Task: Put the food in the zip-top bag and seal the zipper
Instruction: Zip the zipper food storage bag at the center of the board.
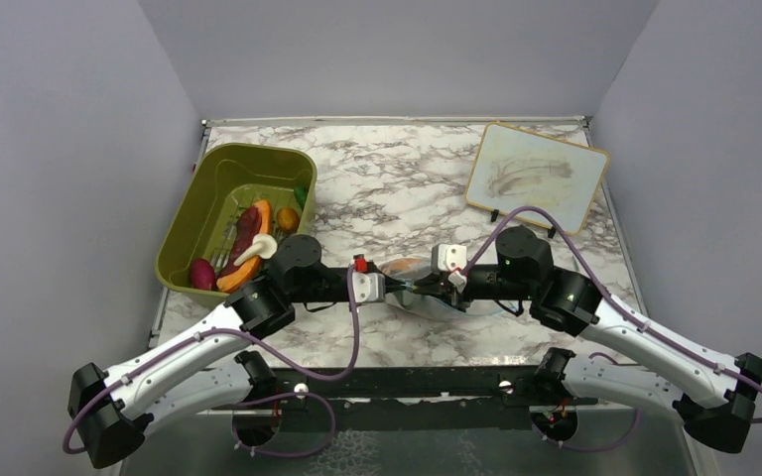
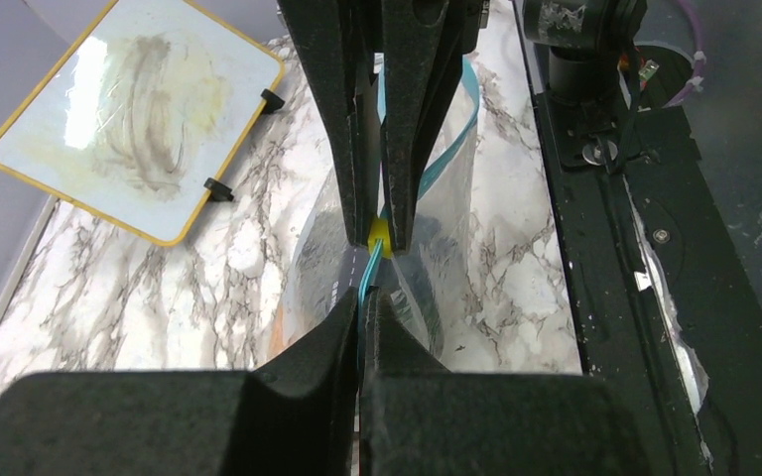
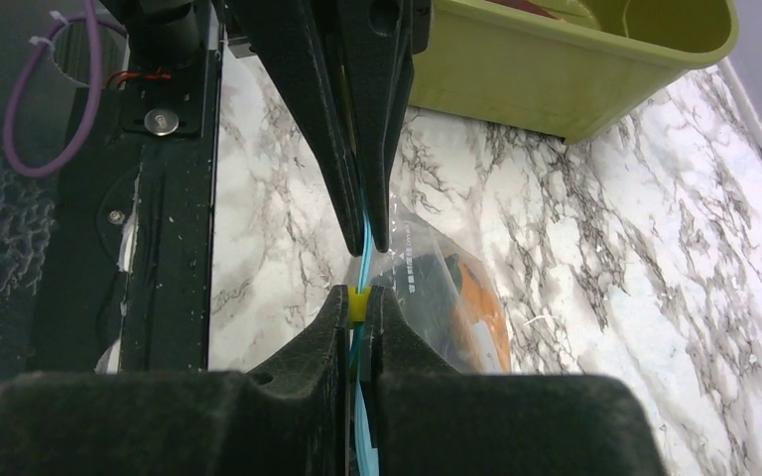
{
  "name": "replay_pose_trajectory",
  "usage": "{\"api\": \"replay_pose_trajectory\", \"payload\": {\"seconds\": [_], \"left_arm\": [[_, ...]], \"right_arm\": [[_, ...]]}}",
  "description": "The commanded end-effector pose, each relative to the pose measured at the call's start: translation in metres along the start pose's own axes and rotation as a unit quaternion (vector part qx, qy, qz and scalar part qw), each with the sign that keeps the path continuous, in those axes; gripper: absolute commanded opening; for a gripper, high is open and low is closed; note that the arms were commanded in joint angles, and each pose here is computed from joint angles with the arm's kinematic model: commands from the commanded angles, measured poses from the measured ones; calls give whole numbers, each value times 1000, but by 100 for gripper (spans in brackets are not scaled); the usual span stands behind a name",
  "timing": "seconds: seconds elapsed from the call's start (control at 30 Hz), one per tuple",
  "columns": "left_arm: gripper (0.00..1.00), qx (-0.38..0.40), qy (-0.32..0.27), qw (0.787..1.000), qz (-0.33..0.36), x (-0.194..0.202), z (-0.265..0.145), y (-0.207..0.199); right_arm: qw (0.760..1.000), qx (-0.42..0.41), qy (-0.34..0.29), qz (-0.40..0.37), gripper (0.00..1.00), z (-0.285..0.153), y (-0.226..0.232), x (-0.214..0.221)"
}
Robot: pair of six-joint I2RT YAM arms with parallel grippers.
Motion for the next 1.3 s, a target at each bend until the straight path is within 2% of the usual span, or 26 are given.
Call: {"api": "replay_pose_trajectory", "payload": {"seconds": [0.0, 0.63, 0.77, 1.03, 1.27], "left_arm": [[0, -67, -5, 997, 34, -23, -15, 20], [0, -136, 36, 988, 69, -37, -52, 29], [0, -147, 41, 986, 74, -39, -56, 31], [0, -171, 50, 980, 88, -47, -67, 36], [0, -210, 63, 971, 98, -51, -81, 43]], "right_arm": [[1000, 25, 17, 0, 1, -11, -4, 1], [991, 87, 100, 0, 1, -48, -10, 14], [990, 103, 100, -10, 1, -60, -12, 8], [974, 138, 181, -24, 1, -84, -17, 24], [966, 153, 206, -31, 1, -103, -18, 21]]}}
Point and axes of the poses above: each gripper's point midway between its finger pads, its own z axis out along the fingers, its own y axis along the line the jaws close on, x = y × z, the point moved 4 cm from there along -z, back along the fingers, and after that the axes turned 3 degrees about -z, right-handed, at the moved point
